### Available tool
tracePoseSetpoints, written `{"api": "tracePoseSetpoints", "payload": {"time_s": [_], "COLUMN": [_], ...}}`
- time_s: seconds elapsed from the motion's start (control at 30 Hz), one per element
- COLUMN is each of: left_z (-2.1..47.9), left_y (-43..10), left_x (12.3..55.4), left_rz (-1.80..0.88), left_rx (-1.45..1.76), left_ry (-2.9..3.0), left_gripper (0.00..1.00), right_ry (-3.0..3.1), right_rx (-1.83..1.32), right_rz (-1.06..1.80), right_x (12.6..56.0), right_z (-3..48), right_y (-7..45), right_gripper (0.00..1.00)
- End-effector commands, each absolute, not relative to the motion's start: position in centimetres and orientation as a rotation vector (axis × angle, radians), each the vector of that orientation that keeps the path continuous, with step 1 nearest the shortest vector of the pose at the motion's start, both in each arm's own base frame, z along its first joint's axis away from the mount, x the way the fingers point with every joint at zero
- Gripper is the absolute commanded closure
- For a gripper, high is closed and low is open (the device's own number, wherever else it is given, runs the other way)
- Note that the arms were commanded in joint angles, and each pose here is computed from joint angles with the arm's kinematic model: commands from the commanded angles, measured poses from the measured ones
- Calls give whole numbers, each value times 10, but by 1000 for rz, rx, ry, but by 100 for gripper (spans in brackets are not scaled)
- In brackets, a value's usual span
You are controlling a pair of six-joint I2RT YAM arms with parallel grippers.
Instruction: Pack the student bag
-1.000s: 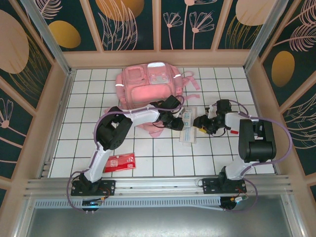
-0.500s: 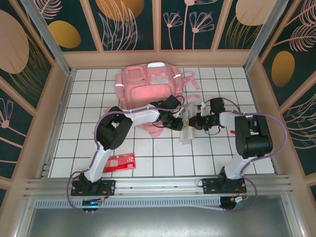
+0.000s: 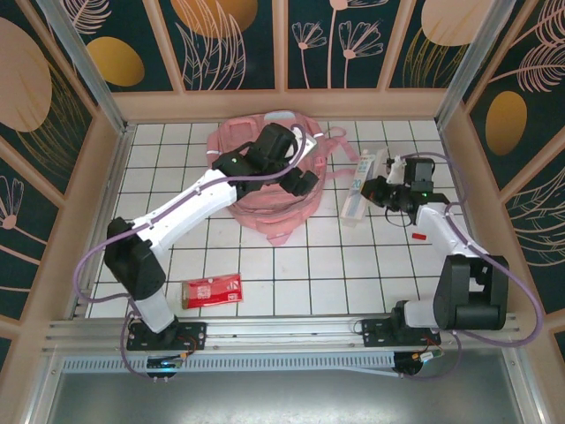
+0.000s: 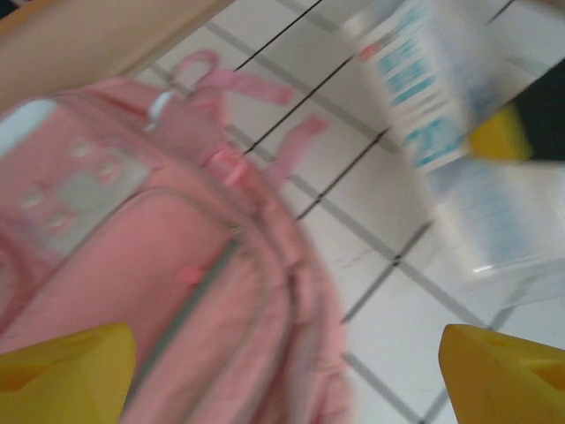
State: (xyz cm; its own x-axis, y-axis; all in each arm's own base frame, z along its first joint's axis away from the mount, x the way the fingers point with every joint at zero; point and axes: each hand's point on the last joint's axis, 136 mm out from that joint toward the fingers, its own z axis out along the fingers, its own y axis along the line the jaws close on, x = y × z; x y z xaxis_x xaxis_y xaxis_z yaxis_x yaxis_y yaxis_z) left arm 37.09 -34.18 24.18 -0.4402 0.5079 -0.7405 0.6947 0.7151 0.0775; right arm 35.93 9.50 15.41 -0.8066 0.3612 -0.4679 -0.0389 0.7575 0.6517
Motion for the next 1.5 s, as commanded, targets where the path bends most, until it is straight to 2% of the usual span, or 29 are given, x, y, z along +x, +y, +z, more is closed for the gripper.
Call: {"api": "tracePoseSetpoints", "payload": {"time_s": [0.0,0.2,0.27,0.3,0.33,0.4,0.43,0.6,0.7,0.77,0.9,1.03,1.23,1.33,1.47], "left_z": [125,92,80,75,71,74,82,157,205,231,274,300,308,305,303], "left_y": [-279,-272,-262,-257,-255,-260,-265,-295,-312,-318,-336,-353,-365,-367,-374], "left_x": [385,418,434,443,449,452,451,439,433,432,433,430,420,415,408], "left_rz": [78,273,398,448,466,430,393,78,-98,-174,-327,-469,-587,-614,-689], "left_rx": [1092,1123,1091,1058,1032,1026,1023,934,873,828,749,716,742,751,764], "left_ry": [2397,2357,2356,2365,2382,2409,2423,2400,2357,2343,2305,2263,2240,2248,2234], "left_gripper": [11,6,11,17,30,69,82,100,100,100,100,100,100,100,100], "right_ry": [2355,2361,2356,2348,2342,2337,2340,2350,2334,2346,2342,2172,1940,1928,1889], "right_rx": [262,238,234,230,226,211,186,161,137,186,435,527,752,885,1021], "right_rz": [872,894,922,937,951,991,1039,1339,1582,1631,1639,1800,1571,1475,1439], "right_x": [359,352,350,350,349,345,342,321,311,314,344,385,477,509,528], "right_z": [170,167,168,170,171,173,174,177,193,196,175,180,155,128,100], "right_y": [91,95,98,100,102,107,113,157,194,210,238,281,283,282,300], "right_gripper": [100,100,100,100,100,100,100,100,100,100,100,100,100,100,89]}}
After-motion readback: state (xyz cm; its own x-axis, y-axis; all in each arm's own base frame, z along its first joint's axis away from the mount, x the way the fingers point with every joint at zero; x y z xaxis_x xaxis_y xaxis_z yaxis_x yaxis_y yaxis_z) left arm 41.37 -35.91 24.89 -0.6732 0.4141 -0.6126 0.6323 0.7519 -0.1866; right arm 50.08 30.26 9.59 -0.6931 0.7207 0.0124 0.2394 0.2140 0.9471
